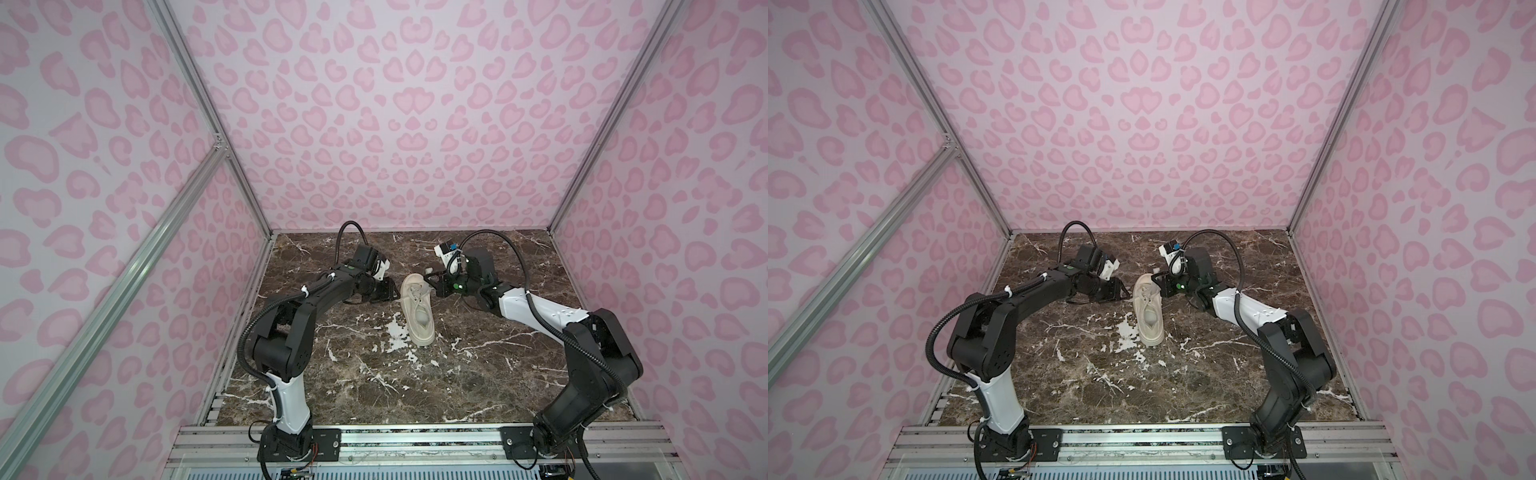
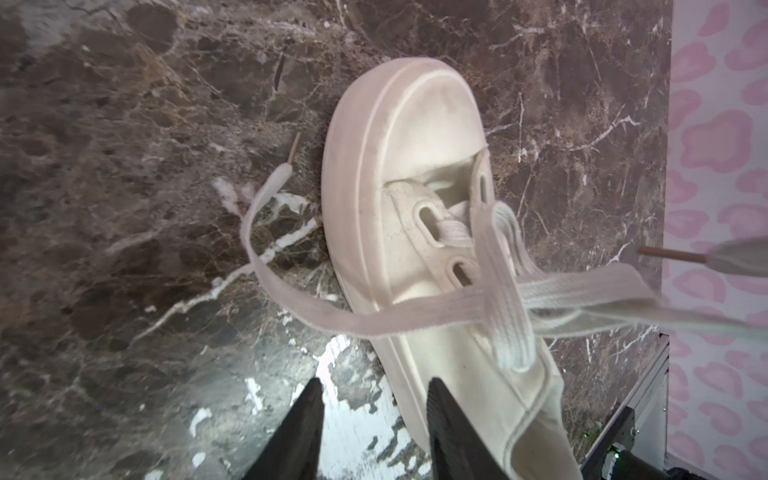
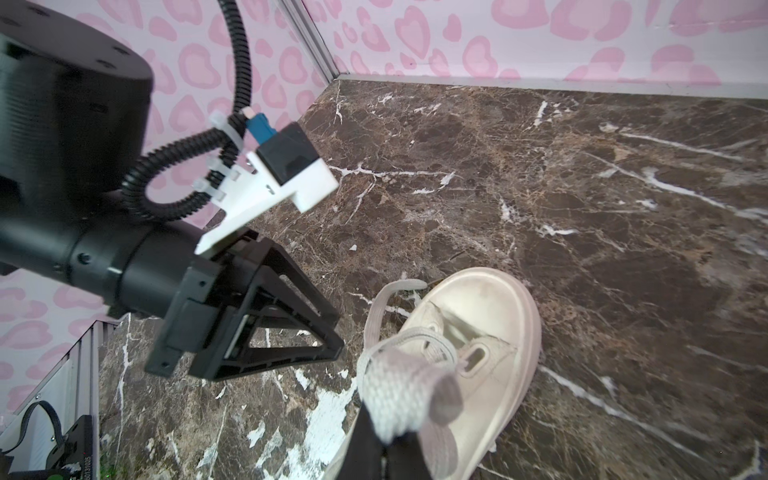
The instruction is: Tie the shoes
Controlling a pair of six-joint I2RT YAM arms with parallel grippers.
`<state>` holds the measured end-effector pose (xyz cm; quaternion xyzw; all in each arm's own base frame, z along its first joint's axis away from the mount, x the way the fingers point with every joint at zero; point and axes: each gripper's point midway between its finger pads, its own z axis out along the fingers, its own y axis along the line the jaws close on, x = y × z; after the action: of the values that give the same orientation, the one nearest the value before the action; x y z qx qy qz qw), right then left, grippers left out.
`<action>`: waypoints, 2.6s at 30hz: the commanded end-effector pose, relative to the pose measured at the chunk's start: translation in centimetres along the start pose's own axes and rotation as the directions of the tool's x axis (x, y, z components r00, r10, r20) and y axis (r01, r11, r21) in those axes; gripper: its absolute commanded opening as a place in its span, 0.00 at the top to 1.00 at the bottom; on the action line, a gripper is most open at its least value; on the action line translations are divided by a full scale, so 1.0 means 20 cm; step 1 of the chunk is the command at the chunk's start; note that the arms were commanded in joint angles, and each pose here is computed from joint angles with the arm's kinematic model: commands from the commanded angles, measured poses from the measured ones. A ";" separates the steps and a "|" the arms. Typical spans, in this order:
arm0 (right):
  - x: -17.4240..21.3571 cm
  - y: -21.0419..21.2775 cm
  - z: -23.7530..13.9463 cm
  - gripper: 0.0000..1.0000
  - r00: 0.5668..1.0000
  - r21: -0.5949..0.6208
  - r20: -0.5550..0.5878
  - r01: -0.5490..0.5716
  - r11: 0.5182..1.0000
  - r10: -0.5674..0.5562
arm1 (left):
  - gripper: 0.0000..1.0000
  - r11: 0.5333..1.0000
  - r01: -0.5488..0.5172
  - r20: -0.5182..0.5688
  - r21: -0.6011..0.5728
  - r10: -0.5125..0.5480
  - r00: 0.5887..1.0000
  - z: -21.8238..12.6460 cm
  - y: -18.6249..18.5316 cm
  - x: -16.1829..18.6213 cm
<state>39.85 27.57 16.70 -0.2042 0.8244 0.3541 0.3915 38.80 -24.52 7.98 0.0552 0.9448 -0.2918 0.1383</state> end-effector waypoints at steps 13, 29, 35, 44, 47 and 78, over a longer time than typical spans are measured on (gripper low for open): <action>-0.02 0.00 0.00 0.96 1.000 -0.005 0.003 0.005 1.000 -0.005 | 0.54 0.943 0.330 0.037 0.051 -0.332 0.943 0.12 0.02 -0.08; -0.01 0.02 0.00 0.98 1.000 -0.024 0.002 -0.002 1.000 0.002 | 0.56 0.930 0.367 0.021 0.011 -0.367 0.930 0.17 0.08 -0.02; -0.01 0.02 0.00 0.98 1.000 -0.026 -0.002 -0.003 1.000 0.003 | 0.56 0.923 0.383 0.011 0.030 -0.383 0.924 0.19 0.07 0.00; 0.00 0.02 0.01 0.99 1.000 -0.025 -0.002 -0.008 1.000 0.008 | 0.75 0.915 0.397 0.021 0.076 -0.399 0.917 0.22 0.03 -0.02; 0.00 0.02 0.00 0.99 1.000 -0.026 -0.004 -0.009 1.000 0.009 | 0.85 0.917 0.391 0.046 0.080 -0.395 0.917 0.21 0.03 -0.05; 0.01 0.01 -0.02 0.99 1.000 -0.014 -0.001 -0.010 1.000 0.010 | 0.54 0.849 0.489 0.020 0.203 -0.503 0.864 0.11 -0.03 -0.02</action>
<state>39.39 27.45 16.58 -0.2002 0.8261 0.3632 0.3815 38.59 -25.35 5.36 -0.1750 0.9086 -0.3705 0.0814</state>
